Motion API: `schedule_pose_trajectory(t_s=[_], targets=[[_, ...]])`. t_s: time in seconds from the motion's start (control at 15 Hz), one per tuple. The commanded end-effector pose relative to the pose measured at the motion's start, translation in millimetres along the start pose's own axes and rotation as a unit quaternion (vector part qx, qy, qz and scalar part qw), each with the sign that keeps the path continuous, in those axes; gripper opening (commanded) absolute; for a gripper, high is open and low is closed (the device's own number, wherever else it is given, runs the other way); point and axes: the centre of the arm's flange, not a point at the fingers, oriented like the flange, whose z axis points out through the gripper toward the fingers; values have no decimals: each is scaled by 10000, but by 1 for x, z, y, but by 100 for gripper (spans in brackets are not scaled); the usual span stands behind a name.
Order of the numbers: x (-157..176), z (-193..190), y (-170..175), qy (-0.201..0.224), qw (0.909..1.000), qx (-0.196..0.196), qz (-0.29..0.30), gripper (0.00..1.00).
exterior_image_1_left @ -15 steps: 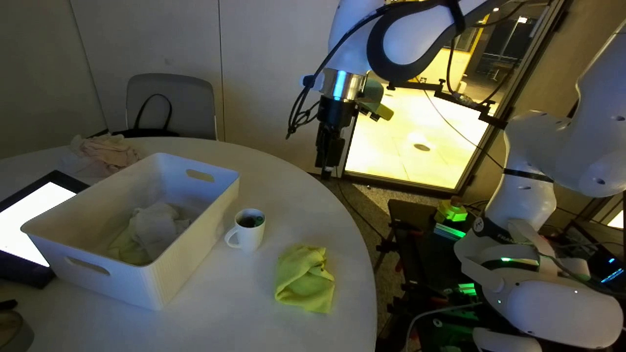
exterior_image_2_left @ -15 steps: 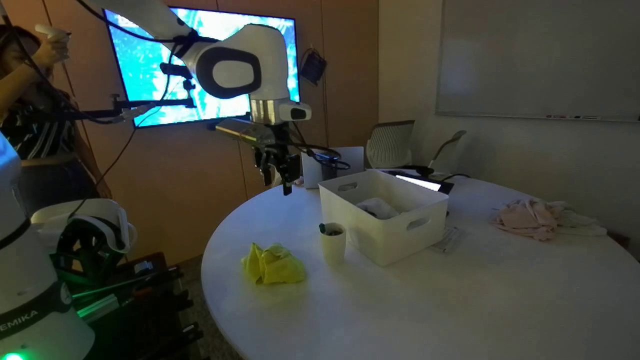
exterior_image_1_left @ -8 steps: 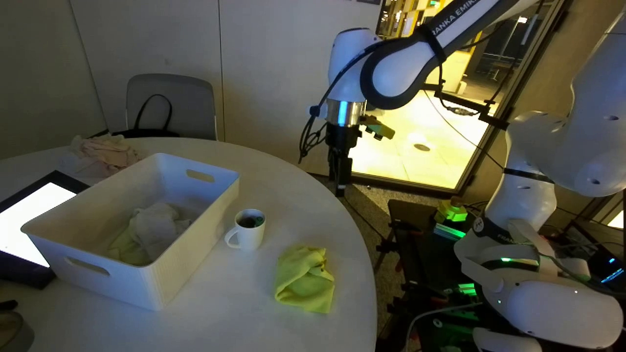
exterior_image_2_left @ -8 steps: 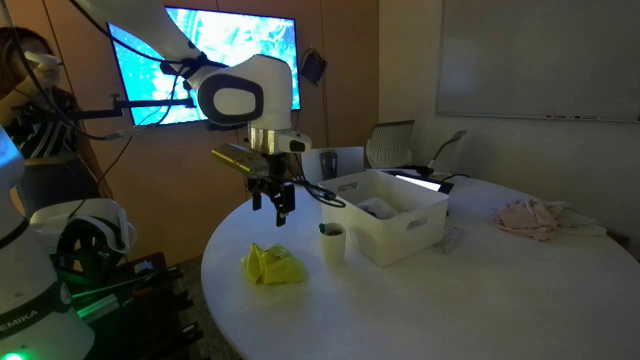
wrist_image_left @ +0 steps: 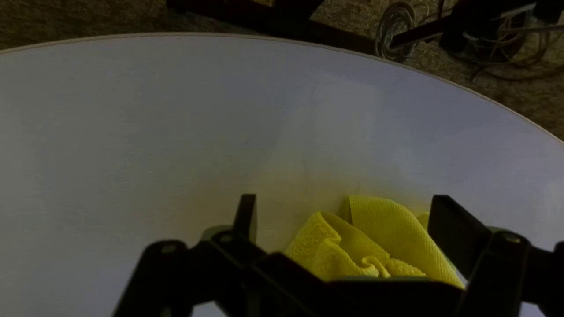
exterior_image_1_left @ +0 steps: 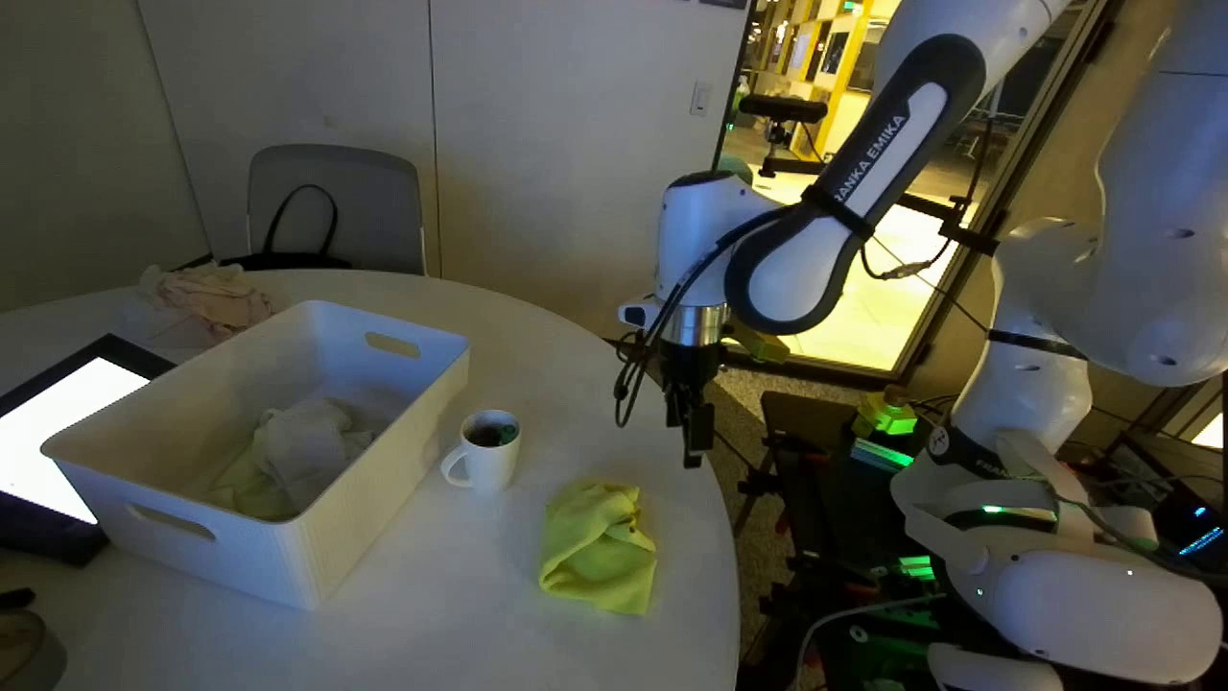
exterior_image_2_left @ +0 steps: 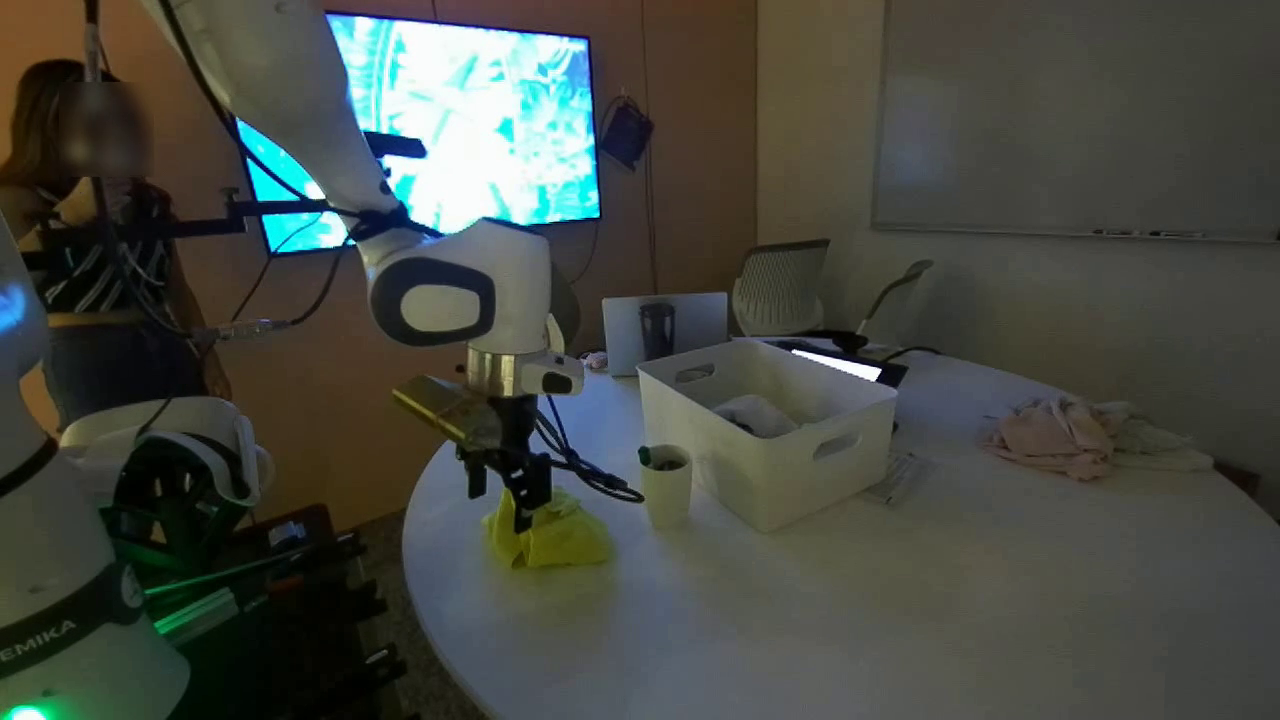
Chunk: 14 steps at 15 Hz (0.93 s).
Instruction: Put each towel in the white box, and each item from the towel in the white mug
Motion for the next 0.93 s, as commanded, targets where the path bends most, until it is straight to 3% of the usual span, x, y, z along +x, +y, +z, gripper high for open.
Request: schedule_pose_trajectory(t_s=[0.0, 0.4, 0.87], targets=[[7, 36, -5, 246, 9994, -173, 182, 100], [14, 75, -10, 836, 9925, -260, 851, 100], [39, 90, -35, 1290, 9856, -344, 1042, 100]])
